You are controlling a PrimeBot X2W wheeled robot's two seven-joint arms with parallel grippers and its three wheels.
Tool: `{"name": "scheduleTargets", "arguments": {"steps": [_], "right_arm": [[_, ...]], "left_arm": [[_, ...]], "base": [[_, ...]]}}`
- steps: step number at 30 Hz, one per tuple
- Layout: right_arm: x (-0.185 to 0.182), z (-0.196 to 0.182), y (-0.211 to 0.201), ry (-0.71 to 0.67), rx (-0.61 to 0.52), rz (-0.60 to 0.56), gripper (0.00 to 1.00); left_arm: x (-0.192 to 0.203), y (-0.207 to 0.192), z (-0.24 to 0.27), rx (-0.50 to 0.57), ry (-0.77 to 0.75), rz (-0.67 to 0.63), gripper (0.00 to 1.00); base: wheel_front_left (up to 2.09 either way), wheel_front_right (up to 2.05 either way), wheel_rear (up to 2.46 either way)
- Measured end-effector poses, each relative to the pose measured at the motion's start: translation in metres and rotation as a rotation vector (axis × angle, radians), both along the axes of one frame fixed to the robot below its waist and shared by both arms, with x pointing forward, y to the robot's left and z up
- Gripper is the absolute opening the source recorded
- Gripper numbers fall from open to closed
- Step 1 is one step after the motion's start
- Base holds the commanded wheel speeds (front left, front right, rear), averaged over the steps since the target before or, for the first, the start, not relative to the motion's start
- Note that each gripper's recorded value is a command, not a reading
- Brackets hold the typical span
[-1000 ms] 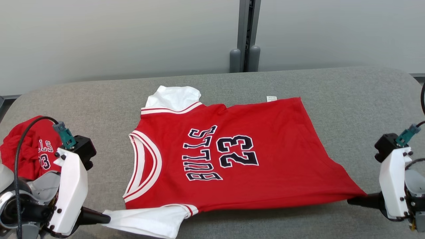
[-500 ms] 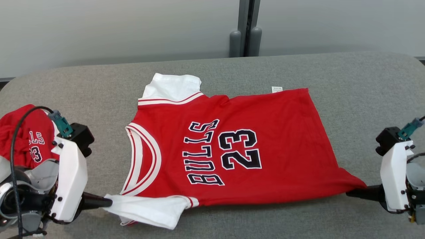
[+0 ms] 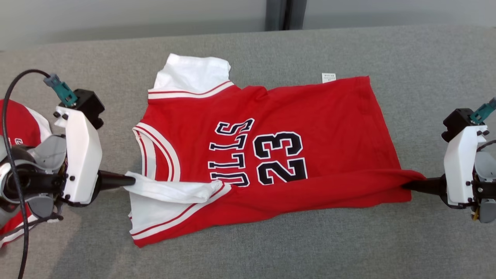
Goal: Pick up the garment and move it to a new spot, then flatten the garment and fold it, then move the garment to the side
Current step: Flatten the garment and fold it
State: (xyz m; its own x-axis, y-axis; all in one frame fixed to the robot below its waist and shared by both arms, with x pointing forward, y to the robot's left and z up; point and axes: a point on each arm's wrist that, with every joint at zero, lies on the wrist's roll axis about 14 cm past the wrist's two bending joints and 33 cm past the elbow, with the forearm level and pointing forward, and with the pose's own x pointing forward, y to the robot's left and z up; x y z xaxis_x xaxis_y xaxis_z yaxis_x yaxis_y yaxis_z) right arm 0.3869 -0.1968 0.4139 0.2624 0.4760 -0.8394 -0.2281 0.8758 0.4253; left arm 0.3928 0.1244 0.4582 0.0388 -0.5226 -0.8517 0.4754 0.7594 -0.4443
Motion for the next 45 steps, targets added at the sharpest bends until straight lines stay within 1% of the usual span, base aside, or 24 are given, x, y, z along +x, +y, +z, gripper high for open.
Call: {"name": "scheduleTargets", "arguments": {"steps": [9, 17, 25, 26, 27, 29, 33, 38, 41, 43, 45], "right_arm": [[0.014, -0.029, 0.004, 0.062, -0.004, -0.021, 0.00], [0.019, -0.036, 0.008, 0.066, -0.001, -0.032, 0.00], [0.026, -0.034, 0.012, 0.049, 0.004, -0.038, 0.00], [0.026, -0.034, 0.013, 0.046, 0.005, -0.038, 0.16], [0.027, -0.034, 0.013, 0.042, 0.004, -0.040, 0.37], [0.028, -0.033, 0.014, 0.034, 0.005, -0.048, 1.00], [0.025, -0.029, 0.012, 0.017, 0.005, -0.064, 1.00], [0.029, -0.015, 0.009, -0.051, 0.024, -0.111, 1.00], [0.041, 0.004, 0.009, -0.153, 0.060, -0.154, 1.00], [0.049, 0.020, 0.011, -0.249, 0.097, -0.187, 1.00], [0.055, 0.037, 0.012, -0.355, 0.125, -0.215, 1.00]], "left_arm": [[0.036, -0.002, -0.024, 0.008, 0.009, 0.014, 0.00], [0.048, -0.008, -0.035, 0.008, 0.011, 0.010, 0.00], [0.060, -0.014, -0.036, -0.001, -0.028, 0.009, 0.00], [0.060, -0.014, -0.036, 0.001, -0.031, 0.010, 0.49], [0.062, -0.013, -0.037, 0.005, -0.037, 0.013, 1.00], [0.062, -0.012, -0.036, 0.008, -0.044, 0.018, 1.00], [0.061, -0.010, -0.032, 0.013, -0.063, 0.029, 1.00], [0.058, -0.009, -0.020, -0.009, -0.111, 0.047, 1.00], [0.061, -0.010, -0.005, -0.047, -0.186, 0.071, 1.00], [0.067, -0.011, 0.009, -0.083, -0.276, 0.100, 1.00], [0.077, -0.013, 0.027, -0.145, -0.397, 0.143, 1.00]], "base": [[0.00, 0.00, 0.00], [0.00, 0.00, 0.00], [0.00, 0.00, 0.00], [0.00, 0.00, 0.00], [0.00, 0.00, 0.00], [0.00, 0.00, 0.00], [0.00, 0.00, 0.00], [0.00, 0.00, 0.00], [0.00, 0.00, 0.00], [0.00, 0.00, 0.00], [0.00, 0.00, 0.00]]}}
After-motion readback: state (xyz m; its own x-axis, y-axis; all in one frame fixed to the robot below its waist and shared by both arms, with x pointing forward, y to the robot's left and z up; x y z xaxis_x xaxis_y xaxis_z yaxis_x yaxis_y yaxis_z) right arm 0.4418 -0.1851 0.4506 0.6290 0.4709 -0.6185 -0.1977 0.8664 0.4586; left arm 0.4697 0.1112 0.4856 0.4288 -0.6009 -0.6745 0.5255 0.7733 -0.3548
